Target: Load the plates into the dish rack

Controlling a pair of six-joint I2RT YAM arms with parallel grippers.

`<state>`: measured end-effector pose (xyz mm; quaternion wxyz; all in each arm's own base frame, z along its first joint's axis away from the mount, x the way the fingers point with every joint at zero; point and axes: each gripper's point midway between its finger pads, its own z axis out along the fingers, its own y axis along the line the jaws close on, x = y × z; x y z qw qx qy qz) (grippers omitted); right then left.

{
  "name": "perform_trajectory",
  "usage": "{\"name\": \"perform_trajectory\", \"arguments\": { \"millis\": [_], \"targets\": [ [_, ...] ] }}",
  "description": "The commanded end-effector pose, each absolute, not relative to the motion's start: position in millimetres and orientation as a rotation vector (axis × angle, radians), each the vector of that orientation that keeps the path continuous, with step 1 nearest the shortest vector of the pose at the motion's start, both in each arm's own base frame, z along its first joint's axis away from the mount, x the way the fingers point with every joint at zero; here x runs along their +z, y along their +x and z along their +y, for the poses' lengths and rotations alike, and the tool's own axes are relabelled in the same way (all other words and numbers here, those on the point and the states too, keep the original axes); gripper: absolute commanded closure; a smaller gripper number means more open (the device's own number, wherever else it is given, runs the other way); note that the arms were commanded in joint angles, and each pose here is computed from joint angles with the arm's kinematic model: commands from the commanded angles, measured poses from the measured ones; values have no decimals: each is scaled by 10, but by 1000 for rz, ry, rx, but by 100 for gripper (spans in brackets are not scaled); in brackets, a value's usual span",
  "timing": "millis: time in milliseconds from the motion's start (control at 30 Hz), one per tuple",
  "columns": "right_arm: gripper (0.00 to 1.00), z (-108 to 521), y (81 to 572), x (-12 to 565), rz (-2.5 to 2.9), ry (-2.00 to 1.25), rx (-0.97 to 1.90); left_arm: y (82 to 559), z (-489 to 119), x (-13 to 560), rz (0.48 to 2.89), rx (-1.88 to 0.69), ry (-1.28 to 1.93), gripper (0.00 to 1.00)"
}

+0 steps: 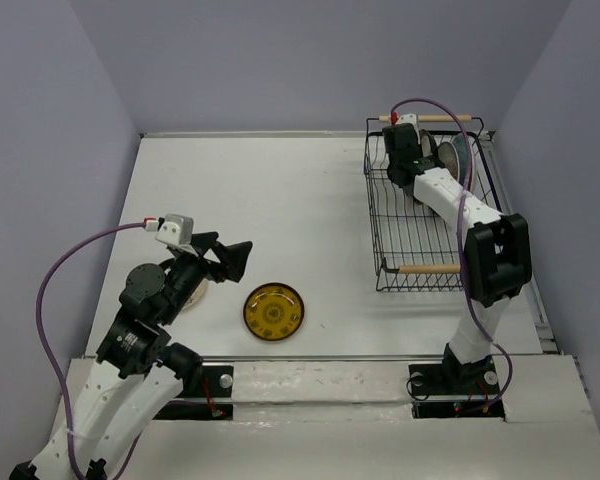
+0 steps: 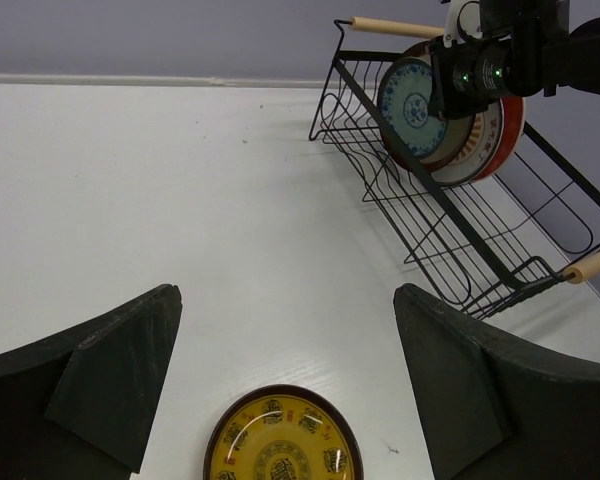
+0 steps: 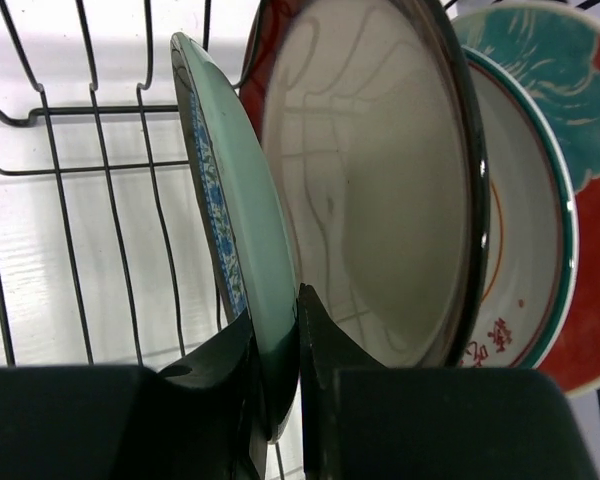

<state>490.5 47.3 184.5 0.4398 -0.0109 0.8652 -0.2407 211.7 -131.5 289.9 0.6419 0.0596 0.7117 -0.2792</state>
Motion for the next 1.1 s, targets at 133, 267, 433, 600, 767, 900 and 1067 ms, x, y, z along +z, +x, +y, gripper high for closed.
{"name": "perform_trajectory", "arguments": {
  "millis": [133,267,433,600,767,900,1067],
  "targets": [
    [93,539,5087,1797,2148,62,-426,2171,-1357,2860,1630,-624,164,1],
    [93,556,5070,1679,2172,62,-418,2180,-1360,2853,1633,-622,163,1],
    [93,565,5012,1524,2205,64,-409,2191,-1368,2835,1641,-621,163,1],
    [90,552,4963,1505,2209,80,-407,2204,-1351,2839,1643,-614,153,1],
    [59,579,4950,1632,2189,91,-371,2233,-1368,2759,1673,-611,147,1],
    [36,670,4926,1857,2156,93,-280,2296,-1425,2558,1771,-619,119,1],
    [32,920,4792,2200,2117,42,-65,2349,-1465,2267,1931,-620,28,1]
  ]
}}
